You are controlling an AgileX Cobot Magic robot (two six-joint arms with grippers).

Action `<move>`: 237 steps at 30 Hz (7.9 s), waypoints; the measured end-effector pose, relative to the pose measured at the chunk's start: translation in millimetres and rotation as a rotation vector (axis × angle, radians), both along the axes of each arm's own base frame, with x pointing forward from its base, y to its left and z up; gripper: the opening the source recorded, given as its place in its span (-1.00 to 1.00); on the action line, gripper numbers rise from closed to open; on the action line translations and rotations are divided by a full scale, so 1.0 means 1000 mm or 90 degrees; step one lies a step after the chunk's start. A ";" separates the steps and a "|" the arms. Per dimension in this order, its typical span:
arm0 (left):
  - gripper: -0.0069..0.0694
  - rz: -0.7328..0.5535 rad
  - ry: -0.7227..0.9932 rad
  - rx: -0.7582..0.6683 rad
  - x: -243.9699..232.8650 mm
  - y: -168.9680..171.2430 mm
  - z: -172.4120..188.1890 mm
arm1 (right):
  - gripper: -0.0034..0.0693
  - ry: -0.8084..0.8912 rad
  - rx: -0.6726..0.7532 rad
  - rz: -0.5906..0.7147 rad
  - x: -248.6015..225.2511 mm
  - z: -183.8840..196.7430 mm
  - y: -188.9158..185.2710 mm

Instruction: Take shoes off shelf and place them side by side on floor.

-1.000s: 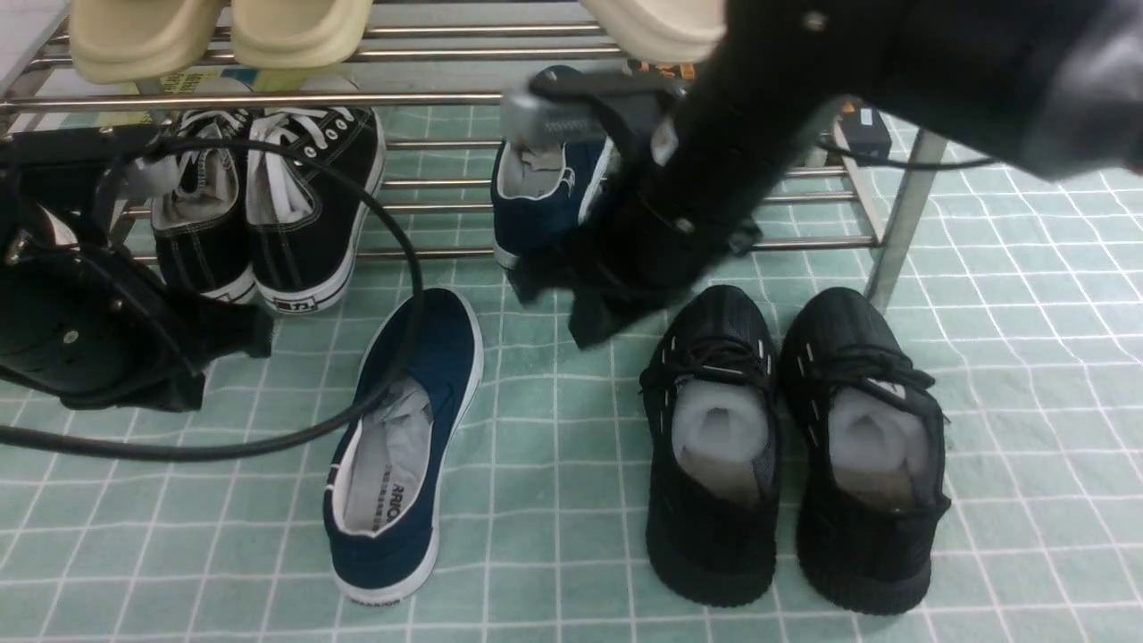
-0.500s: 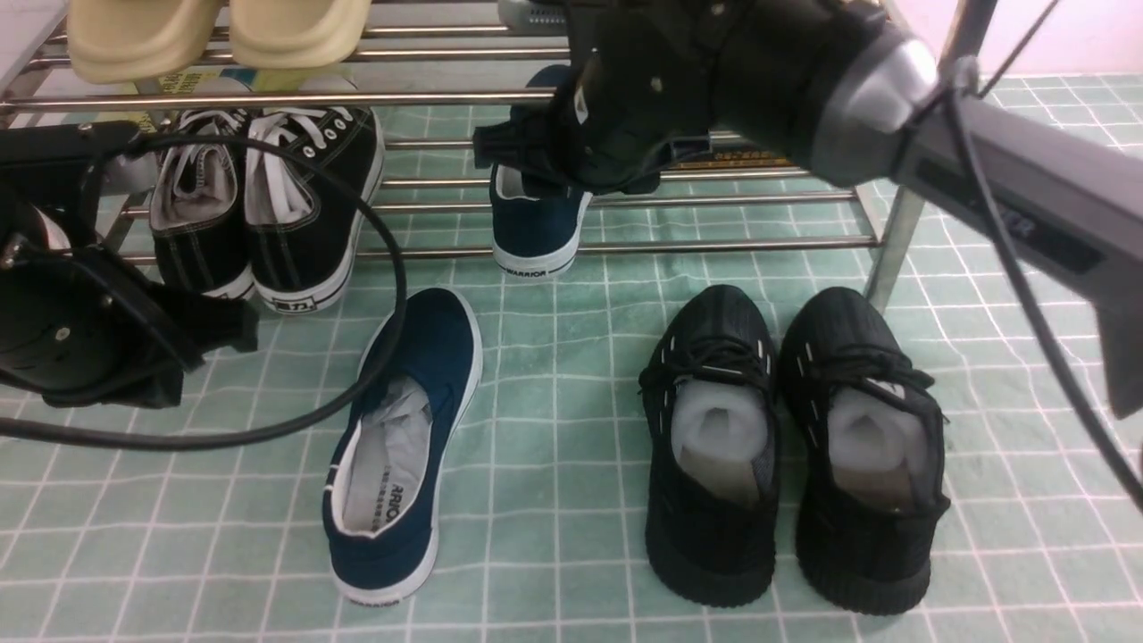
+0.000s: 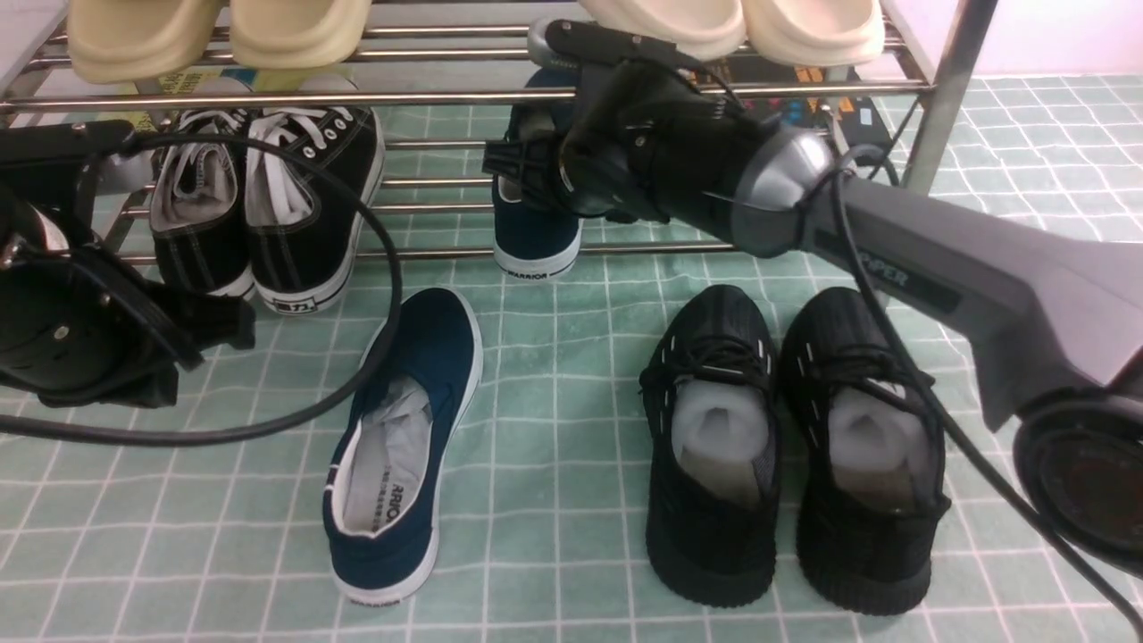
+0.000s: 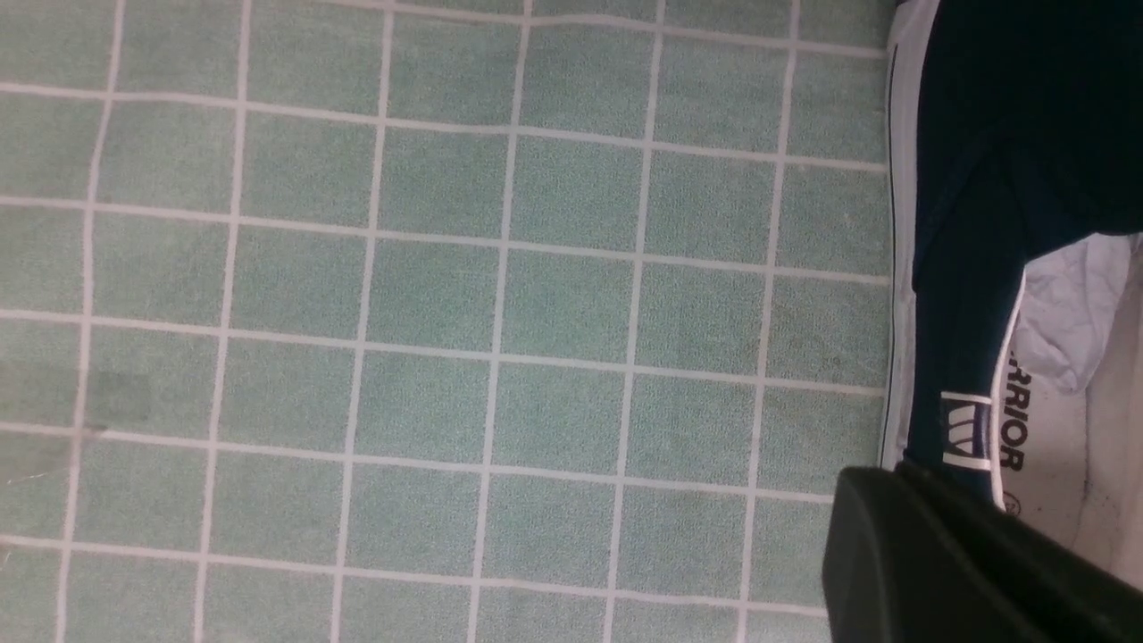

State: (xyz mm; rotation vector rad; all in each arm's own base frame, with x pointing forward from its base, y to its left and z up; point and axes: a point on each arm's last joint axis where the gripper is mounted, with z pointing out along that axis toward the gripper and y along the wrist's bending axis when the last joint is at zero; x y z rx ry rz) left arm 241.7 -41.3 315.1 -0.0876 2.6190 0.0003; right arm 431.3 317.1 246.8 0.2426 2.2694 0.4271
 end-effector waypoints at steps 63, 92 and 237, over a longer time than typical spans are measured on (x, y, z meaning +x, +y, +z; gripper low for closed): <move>-0.63 0.007 0.051 0.039 -0.007 0.005 -0.003 | -0.76 0.225 -0.011 -0.056 -0.148 0.069 -0.027; -0.59 0.008 0.058 0.043 -0.007 0.006 -0.003 | -0.74 0.351 -0.038 -0.044 -0.157 -0.006 0.019; -0.82 -0.054 -0.421 -0.078 -0.210 0.041 0.039 | -0.75 -0.276 -0.222 0.004 -0.379 -0.072 -0.312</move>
